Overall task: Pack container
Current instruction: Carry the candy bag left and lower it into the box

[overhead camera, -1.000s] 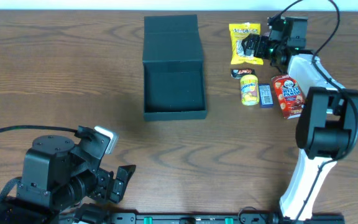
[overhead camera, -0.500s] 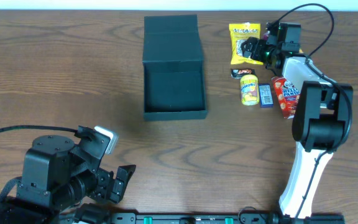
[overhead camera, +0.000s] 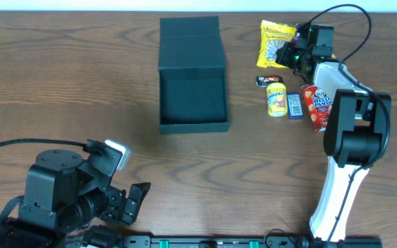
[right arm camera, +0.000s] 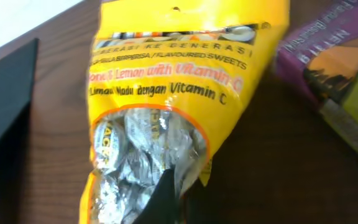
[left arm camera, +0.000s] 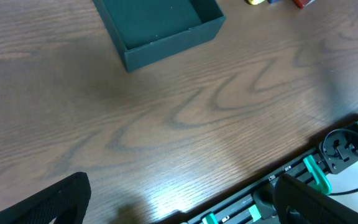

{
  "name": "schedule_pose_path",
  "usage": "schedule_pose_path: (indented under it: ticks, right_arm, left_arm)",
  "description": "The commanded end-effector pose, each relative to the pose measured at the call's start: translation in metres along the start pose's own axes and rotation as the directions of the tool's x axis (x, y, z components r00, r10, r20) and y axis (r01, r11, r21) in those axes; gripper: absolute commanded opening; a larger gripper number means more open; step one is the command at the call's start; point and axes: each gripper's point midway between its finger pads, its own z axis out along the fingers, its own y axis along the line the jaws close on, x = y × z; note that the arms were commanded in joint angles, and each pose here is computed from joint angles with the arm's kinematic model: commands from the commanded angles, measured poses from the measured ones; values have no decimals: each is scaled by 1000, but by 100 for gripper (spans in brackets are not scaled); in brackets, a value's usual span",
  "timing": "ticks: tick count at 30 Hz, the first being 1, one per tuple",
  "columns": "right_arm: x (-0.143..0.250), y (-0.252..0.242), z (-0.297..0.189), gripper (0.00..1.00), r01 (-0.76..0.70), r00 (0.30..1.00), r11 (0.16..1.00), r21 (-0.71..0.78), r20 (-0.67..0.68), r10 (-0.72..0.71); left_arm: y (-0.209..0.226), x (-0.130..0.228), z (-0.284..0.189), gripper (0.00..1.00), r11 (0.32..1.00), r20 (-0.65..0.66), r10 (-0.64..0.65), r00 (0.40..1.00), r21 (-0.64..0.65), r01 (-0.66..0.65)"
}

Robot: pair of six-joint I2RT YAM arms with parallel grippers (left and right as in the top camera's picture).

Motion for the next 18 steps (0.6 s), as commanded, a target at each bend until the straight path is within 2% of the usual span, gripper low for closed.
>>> schedule_pose_path:
  ticks: [1, 8, 13, 18]
  right_arm:
    - [11, -1, 6, 1, -13, 999, 999, -45, -43, 11]
    - [-15, 39, -21, 1, 0, 999, 987, -163, -45, -7]
    - [-43, 77, -67, 1, 32, 999, 980, -197, -16, -36]
    - [-56, 117, -115, 1, 75, 997, 971, -228, 13, -74]
  left_arm:
    - [-1, 0, -1, 95, 1000, 3, 18, 1000, 2, -18]
    - [-1, 0, -1, 95, 1000, 3, 18, 1000, 2, -18]
    - [-1, 0, -1, 95, 1000, 3, 18, 1000, 2, -18]
    - [-1, 0, -1, 95, 1000, 3, 18, 1000, 2, -18]
